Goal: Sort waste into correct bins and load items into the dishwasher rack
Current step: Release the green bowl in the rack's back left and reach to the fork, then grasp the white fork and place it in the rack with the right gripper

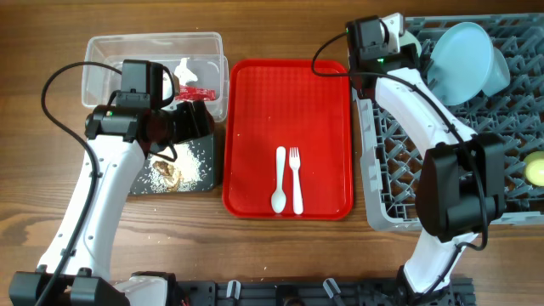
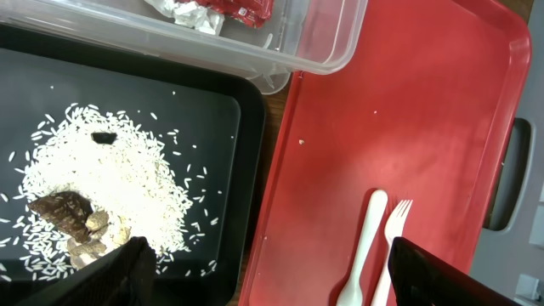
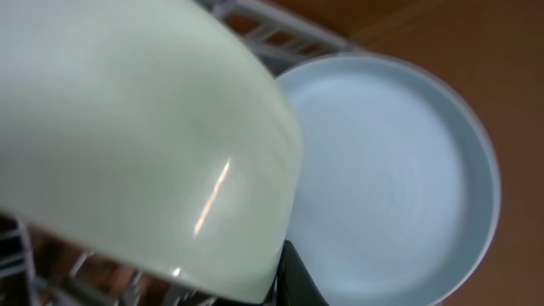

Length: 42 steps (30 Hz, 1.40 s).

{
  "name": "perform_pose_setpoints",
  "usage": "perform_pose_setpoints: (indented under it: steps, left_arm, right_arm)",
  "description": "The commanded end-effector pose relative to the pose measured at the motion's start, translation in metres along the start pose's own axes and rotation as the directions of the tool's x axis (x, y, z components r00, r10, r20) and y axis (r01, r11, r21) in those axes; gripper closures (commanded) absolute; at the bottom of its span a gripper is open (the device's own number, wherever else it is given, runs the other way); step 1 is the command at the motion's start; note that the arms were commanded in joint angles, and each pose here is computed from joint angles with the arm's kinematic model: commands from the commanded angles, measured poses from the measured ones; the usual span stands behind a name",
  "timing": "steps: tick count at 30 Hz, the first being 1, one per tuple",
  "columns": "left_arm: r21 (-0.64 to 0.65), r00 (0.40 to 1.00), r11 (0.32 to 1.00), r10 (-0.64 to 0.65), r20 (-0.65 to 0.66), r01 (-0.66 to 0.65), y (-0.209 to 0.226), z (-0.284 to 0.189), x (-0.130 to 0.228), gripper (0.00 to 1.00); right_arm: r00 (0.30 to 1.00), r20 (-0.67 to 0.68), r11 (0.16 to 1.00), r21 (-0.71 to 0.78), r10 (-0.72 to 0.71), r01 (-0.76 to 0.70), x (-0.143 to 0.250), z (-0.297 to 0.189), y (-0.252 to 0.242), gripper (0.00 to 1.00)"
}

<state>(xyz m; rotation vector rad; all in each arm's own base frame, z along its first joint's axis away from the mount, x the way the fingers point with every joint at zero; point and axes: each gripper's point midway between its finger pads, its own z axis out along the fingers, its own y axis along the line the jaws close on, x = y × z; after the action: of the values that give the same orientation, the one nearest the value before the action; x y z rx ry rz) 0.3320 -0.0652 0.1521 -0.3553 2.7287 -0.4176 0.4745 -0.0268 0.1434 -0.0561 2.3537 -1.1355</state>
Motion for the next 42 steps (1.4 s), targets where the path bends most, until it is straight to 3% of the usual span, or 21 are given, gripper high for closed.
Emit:
perform_pose_setpoints:
  steps: [1,3,5,9,11,15,17,21,27,30,35,42]
  left_arm:
    - [0.009,1.0,1.0,-0.004,0.012,0.004,-0.002,-0.003,-0.003,0.11]
    - [0.009,1.0,1.0,-0.004,0.012,0.004,-0.002,-0.003,-0.003,0.08]
    - [0.009,1.0,1.0,-0.004,0.012,0.004,-0.002,-0.003,-0.003,0.08]
    - [0.009,1.0,1.0,-0.004,0.011,0.004,-0.002,-0.003,-0.003,0.08]
    - [0.009,1.0,1.0,-0.004,0.011,0.004,-0.002,-0.003,-0.003,0.07]
    - [0.009,1.0,1.0,-0.004,0.01,0.004,-0.002,-0.003,-0.002,0.07]
    - [0.009,1.0,1.0,-0.004,0.011,0.004,-0.002,-0.003,-0.002,0.06]
    - [0.009,1.0,1.0,-0.004,0.011,0.004,-0.002,-0.003,-0.002,0.06]
    - [0.009,1.0,1.0,-0.004,0.011,0.004,-0.002,-0.003,-0.002,0.05]
    - [0.009,1.0,1.0,-0.004,0.011,0.004,-0.002,-0.003,-0.002,0.05]
    - [0.009,1.0,1.0,-0.004,0.011,0.004,-0.002,-0.003,-0.002,0.05]
    - [0.009,1.0,1.0,-0.004,0.011,0.004,-0.002,-0.003,-0.002,0.04]
  right_arm:
    - [0.997,-0.076,0.994,-0.107,0.017,-0.025,0.022,0.001,0.021,0.96]
    - [0.994,-0.105,0.971,-0.236,0.01,-0.035,0.03,-0.012,0.031,0.96]
    - [0.993,-0.113,0.94,-0.333,0.039,-0.075,0.029,-0.027,0.035,0.88]
    - [0.99,-0.06,0.843,-0.519,0.128,-0.14,0.013,-0.076,0.018,0.57]
    - [0.984,-0.03,0.771,-0.617,0.175,-0.156,0.006,-0.107,0.007,0.49]
    - [0.975,-0.074,0.471,-0.866,0.211,-0.168,0.008,-0.181,0.017,0.47]
    - [0.977,-0.137,0.402,-0.895,0.162,-0.193,0.022,-0.195,0.029,0.47]
    - [0.978,-0.2,0.391,-0.897,0.051,-0.204,0.053,-0.205,0.058,0.46]
    - [0.952,-0.252,0.382,-0.908,-0.173,-0.171,0.115,-0.233,0.142,0.46]
    - [0.911,-0.342,0.467,-0.86,-0.229,-0.205,0.146,-0.226,0.176,0.46]
    - [0.851,-0.435,0.54,-0.811,-0.296,-0.227,0.177,-0.208,0.208,0.48]
    - [0.83,-0.461,0.612,-0.767,-0.314,-0.195,0.193,-0.181,0.228,0.62]
